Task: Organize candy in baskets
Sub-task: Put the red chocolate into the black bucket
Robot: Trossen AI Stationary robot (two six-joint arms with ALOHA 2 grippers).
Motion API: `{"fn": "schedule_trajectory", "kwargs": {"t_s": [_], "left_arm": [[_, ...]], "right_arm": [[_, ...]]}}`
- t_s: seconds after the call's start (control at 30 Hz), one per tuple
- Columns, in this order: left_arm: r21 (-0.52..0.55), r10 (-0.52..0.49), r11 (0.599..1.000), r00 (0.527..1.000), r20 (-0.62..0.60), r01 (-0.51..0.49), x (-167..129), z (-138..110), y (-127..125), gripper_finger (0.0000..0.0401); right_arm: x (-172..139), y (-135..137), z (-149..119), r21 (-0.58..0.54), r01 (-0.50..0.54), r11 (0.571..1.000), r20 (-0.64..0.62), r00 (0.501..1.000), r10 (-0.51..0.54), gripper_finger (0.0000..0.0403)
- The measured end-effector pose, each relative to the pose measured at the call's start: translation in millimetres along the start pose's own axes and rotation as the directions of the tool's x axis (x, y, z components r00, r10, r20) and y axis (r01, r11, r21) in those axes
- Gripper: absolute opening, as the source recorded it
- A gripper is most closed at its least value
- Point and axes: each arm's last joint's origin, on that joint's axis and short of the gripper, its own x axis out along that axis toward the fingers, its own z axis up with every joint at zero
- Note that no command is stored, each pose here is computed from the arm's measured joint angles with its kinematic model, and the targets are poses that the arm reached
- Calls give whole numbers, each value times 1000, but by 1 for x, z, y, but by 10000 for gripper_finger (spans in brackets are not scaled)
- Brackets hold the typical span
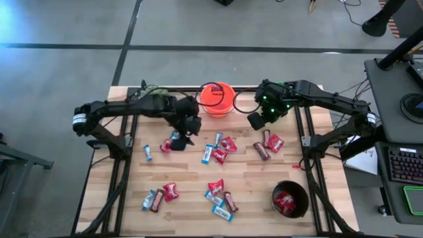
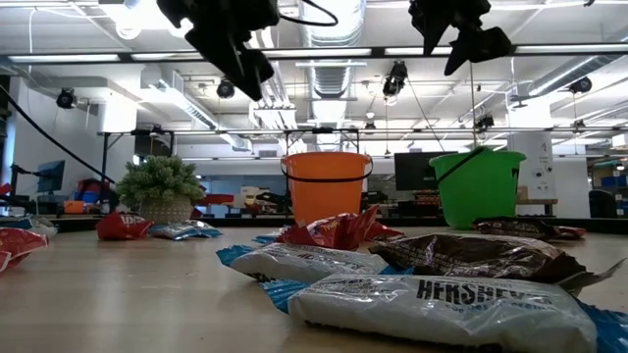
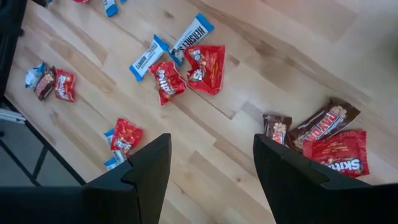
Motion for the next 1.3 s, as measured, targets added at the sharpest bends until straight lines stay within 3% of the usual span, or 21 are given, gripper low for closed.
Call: {"fn": "schedule_trajectory", "kwargs": {"t_s": [0.37,0.73,1.0,1.3], "left_arm": [[29,-19,999,997,-77,21,57,14,26,204],[71,-7,997,984,-177,20,86,36,46,204],[77,-81,992,973,-215,99,111,37,35,204],[151,-64,984,980,-187,93,131,48,15,204]], "right_arm": [[0,1,1,-3,-6,1000,6,1000,6,215],[0,0,0,-31,-6,999,2,1000,6,215],[0,0,0,-58,-6,998,-4,1000,6,215],[-8,-5,0,-57,-8,998,29,1000,10,215]]}}
